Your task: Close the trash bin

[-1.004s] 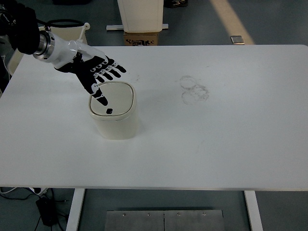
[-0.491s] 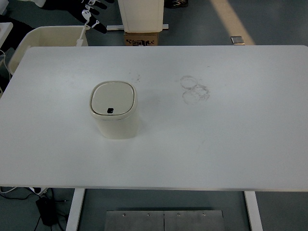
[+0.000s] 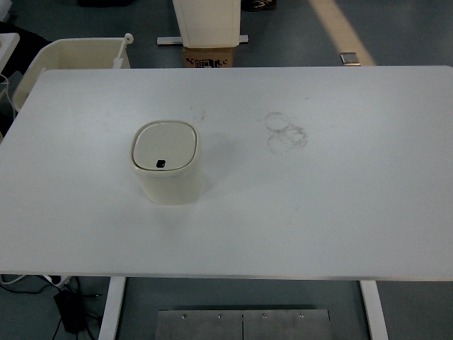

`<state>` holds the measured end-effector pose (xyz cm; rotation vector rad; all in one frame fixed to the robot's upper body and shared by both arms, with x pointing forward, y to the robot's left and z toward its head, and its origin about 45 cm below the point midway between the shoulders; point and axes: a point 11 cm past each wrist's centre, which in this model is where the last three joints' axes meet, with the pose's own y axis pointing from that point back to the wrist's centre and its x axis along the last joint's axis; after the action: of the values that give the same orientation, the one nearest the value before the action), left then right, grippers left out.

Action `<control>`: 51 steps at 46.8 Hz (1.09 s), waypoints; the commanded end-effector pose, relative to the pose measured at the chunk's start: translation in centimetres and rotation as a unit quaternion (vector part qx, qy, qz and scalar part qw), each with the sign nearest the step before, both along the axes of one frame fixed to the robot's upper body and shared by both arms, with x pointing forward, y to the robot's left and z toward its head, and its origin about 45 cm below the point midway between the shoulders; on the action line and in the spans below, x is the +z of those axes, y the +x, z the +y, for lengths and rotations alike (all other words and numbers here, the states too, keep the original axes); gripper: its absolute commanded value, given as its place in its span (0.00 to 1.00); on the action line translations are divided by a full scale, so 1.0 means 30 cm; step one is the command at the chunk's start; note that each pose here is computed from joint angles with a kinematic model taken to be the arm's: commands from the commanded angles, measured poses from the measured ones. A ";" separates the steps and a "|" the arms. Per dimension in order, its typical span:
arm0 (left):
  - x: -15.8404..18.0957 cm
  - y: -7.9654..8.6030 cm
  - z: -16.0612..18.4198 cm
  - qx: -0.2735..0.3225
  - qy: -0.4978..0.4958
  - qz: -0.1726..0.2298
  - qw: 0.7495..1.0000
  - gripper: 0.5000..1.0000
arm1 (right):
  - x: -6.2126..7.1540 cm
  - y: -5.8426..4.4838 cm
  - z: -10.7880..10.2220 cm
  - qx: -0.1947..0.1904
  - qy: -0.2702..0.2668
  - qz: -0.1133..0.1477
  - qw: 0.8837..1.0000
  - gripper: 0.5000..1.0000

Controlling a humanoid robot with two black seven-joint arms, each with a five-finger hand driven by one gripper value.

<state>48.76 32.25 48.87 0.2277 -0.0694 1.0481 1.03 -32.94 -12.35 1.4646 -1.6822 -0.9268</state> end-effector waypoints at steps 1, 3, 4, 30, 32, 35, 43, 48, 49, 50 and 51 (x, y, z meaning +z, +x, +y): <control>-0.007 0.015 0.066 0.025 -0.039 -0.008 0.999 1.00 | 0.000 0.000 0.000 0.000 0.000 0.000 1.000 0.98; -0.010 0.020 0.099 0.037 -0.058 -0.014 0.998 1.00 | 0.000 0.000 0.000 0.000 0.000 0.000 1.000 0.98; -0.012 0.021 0.114 0.042 -0.069 -0.018 0.997 1.00 | 0.000 -0.003 0.000 0.000 0.000 0.001 1.000 0.98; -0.380 -0.061 0.462 0.186 -0.318 -0.028 0.929 1.00 | 0.000 -0.009 0.000 -0.001 0.000 0.002 1.000 0.98; -0.421 -0.072 0.486 0.200 -0.325 -0.021 0.924 1.00 | 0.000 -0.009 0.000 -0.001 0.000 0.002 1.000 0.98; -0.479 -0.088 0.516 0.218 -0.330 -0.011 0.919 1.00 | 0.000 -0.009 0.000 -0.001 0.000 0.002 1.000 0.98; -0.599 -0.128 0.572 0.255 -0.351 0.004 0.901 1.00 | 0.000 -0.009 0.000 -0.001 0.000 0.002 1.000 0.98; -0.683 -0.136 0.555 0.266 -0.364 0.022 0.892 1.00 | 0.000 -0.009 0.000 -0.001 0.000 0.002 1.000 0.98; -0.696 -0.138 0.553 0.267 -0.364 0.026 0.892 1.00 | 0.000 -0.009 0.000 -0.001 0.000 0.002 1.000 0.98; -0.713 -0.142 0.550 0.269 -0.364 0.030 0.891 1.00 | 0.000 -0.009 0.000 -0.001 0.000 0.002 1.000 0.98; -0.730 -0.144 0.544 0.270 -0.365 0.035 0.890 1.00 | 0.000 -0.009 0.000 -0.001 0.000 0.002 1.000 0.98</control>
<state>44.67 48.87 28.26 -0.4400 0.4532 1.5374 0.74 -32.95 -12.36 1.4600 -1.6800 -0.9302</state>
